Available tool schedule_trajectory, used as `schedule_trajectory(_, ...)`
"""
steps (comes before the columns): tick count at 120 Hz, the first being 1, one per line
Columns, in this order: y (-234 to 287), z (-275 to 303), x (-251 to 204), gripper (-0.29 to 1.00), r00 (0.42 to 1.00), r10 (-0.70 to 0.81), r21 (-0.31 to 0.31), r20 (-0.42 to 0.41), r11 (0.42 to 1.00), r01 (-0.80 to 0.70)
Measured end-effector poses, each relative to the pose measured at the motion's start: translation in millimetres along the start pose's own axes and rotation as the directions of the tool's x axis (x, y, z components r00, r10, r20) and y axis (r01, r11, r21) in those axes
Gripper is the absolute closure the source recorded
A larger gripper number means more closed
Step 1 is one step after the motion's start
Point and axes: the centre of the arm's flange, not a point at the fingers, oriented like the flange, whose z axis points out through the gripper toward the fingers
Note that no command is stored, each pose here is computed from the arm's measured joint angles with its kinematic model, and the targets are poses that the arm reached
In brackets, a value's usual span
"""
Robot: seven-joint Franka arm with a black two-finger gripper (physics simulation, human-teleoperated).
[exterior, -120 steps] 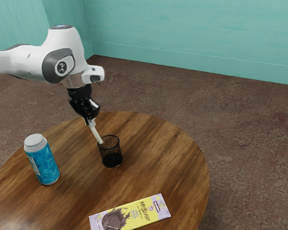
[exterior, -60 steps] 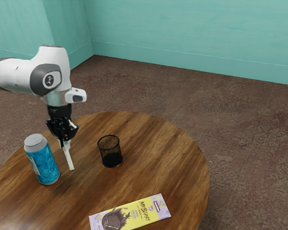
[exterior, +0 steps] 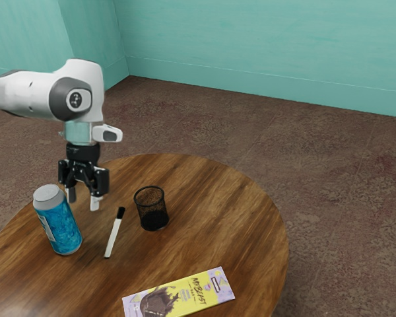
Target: Take the marker out of the pen holder and place it to the left of the pen holder.
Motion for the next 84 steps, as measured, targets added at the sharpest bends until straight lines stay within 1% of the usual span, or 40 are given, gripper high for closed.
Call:
schedule_trajectory(24, -12, 3, -5, 0.06, 1.0, -0.015, -0.015, 0.018, 1.0, 0.016)
schedule_trajectory(60, -21, 4, -13, 0.03, 1.0, -0.026, -0.034, 0.018, 0.999, 0.026)
schedule_trajectory(64, -21, -9, -17, 0.03, 1.0, -0.023, -0.033, -0.013, 0.999, 0.022)
schedule_trajectory(70, -21, -50, -21, 0.03, 0.993, -0.015, -0.009, -0.113, 1.0, 0.014)
schedule_trajectory(75, -16, -91, -23, 0.02, 0.979, 0.004, 0.045, -0.202, 0.999, 0.006)
schedule_trajectory(84, 16, -144, -22, 0.02, 0.946, 0.076, 0.133, -0.315, 0.99, -0.035)
